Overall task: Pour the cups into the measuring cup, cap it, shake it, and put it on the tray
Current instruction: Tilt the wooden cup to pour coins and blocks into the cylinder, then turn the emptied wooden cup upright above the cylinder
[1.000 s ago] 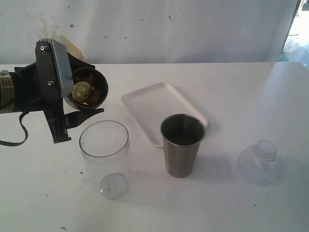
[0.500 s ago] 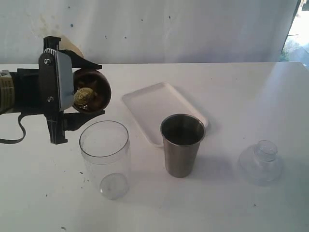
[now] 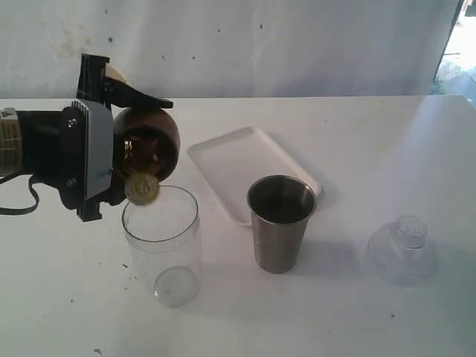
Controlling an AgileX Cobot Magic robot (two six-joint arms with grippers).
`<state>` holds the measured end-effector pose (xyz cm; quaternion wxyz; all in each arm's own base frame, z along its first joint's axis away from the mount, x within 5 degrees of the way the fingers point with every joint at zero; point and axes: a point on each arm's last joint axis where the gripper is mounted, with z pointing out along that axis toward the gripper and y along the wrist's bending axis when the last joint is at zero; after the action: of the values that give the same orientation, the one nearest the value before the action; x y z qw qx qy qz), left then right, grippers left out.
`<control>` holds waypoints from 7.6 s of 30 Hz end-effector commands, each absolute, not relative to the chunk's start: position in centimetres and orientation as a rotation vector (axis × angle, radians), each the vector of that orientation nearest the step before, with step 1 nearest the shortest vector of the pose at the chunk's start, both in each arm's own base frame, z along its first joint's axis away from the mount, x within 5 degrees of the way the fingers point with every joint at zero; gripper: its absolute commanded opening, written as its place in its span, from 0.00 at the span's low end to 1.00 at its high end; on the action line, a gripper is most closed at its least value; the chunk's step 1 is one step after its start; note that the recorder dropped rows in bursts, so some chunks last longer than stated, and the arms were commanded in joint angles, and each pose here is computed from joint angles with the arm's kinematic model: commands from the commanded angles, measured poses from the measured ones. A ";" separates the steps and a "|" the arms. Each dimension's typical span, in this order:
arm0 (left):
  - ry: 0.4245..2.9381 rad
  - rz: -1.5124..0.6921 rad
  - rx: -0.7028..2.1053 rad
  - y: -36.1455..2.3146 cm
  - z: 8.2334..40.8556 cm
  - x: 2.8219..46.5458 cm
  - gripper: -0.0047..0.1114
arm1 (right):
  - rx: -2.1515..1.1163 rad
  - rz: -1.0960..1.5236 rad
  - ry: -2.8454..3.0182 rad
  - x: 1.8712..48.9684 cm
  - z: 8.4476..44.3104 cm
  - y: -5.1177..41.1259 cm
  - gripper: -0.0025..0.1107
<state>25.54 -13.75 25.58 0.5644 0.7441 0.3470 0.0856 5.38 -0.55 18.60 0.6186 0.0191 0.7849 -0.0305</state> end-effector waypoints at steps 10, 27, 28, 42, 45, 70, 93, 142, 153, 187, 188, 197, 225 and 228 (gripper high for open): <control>0.622 0.351 1.845 -13.8 25.8 25.5 0.04 | 0.043 -0.067 1.798 5.4 18.5 -0.5 0.02; 0.462 0.424 1.882 -14.0 25.8 25.4 0.04 | 0.043 -0.067 1.798 5.4 18.5 -0.5 0.02; 0.461 0.417 1.877 -14.1 25.9 25.3 0.04 | 0.043 -0.067 1.798 5.4 18.5 -0.5 0.02; 0.357 0.489 1.897 -14.3 25.3 25.8 0.04 | 0.043 -0.067 1.798 5.4 18.5 -0.5 0.02; 0.321 0.514 1.907 -14.3 25.3 25.8 0.04 | 0.043 -0.067 1.798 5.4 18.5 -0.5 0.02; 0.325 0.548 1.869 -14.2 25.6 26.0 0.04 | 0.043 -0.067 1.798 5.4 18.5 -0.5 0.02; 0.277 0.613 1.825 -14.3 26.1 26.2 0.04 | 0.043 -0.067 1.798 5.4 18.5 -0.5 0.02; 0.340 0.581 1.712 -15.2 25.8 26.9 0.04 | 0.043 -0.067 1.798 5.4 18.5 -0.5 0.02; 0.920 0.196 1.310 -14.4 26.9 28.0 0.04 | 0.043 -0.067 1.798 5.4 18.5 -0.5 0.02; 1.881 -0.436 0.481 -13.6 20.2 32.5 0.04 | 0.043 -0.067 1.798 5.4 18.5 -0.5 0.02; 1.887 -0.435 0.479 -13.6 20.0 32.7 0.04 | 0.043 -0.067 1.798 5.4 18.5 -0.5 0.02; 1.922 -0.437 0.489 -13.9 18.3 33.2 0.04 | 0.043 -0.067 1.798 5.4 18.5 -0.5 0.02; 1.985 -0.495 0.512 -14.6 14.1 33.7 0.04 | 0.043 -0.067 1.798 5.4 18.5 -0.5 0.02; 1.987 -0.497 0.507 -14.6 14.1 33.7 0.04 | 0.043 -0.067 1.798 5.4 18.5 -0.5 0.02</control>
<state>33.55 -14.26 13.72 0.4825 0.2090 0.8281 -0.1945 5.38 -0.55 18.60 0.6186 0.0191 0.7849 -0.0305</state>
